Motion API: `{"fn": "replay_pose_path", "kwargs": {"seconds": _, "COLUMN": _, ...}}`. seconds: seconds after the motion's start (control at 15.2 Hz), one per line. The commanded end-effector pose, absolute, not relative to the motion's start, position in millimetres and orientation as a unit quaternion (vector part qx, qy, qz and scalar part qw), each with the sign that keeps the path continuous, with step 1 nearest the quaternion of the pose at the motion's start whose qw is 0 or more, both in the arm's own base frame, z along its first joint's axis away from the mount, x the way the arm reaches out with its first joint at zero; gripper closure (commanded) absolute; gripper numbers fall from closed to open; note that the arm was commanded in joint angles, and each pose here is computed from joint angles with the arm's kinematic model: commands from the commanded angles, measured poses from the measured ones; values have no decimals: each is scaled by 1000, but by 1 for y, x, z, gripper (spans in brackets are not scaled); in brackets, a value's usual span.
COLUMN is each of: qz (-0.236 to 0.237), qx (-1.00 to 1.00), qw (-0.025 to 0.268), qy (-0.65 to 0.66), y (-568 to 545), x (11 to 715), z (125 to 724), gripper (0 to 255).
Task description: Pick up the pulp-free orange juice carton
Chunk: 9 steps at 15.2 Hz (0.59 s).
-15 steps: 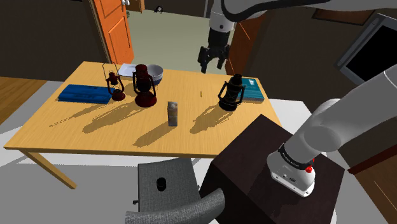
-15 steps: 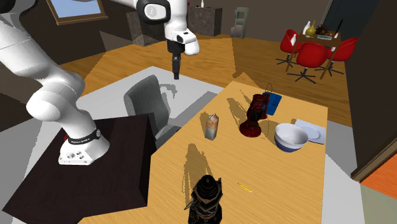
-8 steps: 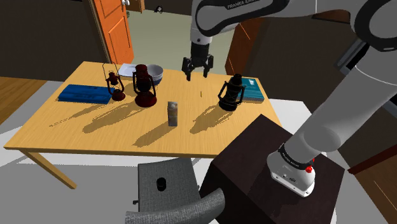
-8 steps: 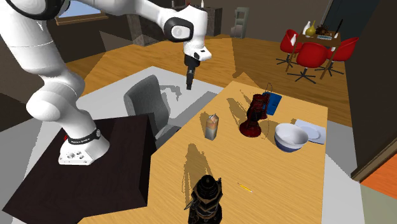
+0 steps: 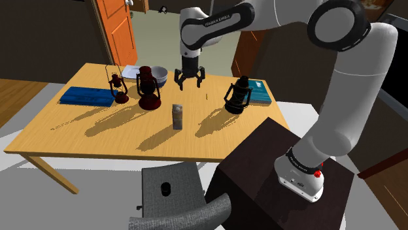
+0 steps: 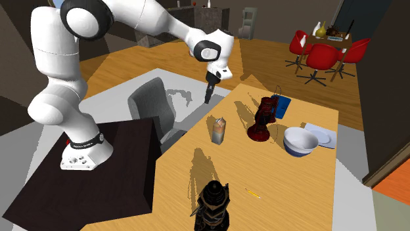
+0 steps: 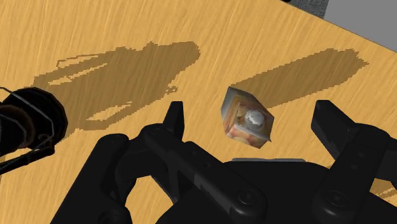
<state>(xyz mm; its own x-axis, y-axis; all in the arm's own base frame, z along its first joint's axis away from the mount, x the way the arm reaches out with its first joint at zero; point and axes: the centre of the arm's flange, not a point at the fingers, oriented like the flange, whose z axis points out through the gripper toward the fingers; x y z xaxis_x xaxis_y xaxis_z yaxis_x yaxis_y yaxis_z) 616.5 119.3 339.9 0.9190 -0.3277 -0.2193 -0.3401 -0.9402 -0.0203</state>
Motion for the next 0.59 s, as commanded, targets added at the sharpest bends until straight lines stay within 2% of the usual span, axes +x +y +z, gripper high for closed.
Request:
{"fn": "replay_pose_path", "kwargs": {"seconds": 0.0, "qz": 118, "qx": -975, "qw": 28, "qy": 186, "y": 120, "x": 633, "z": 314, "gripper": 0}}
{"fn": "replay_pose_path", "kwargs": {"seconds": 0.53, "qz": 159, "qx": -957, "qw": 24, "qy": 243, "y": 116, "x": 698, "z": 220, "gripper": 0}}
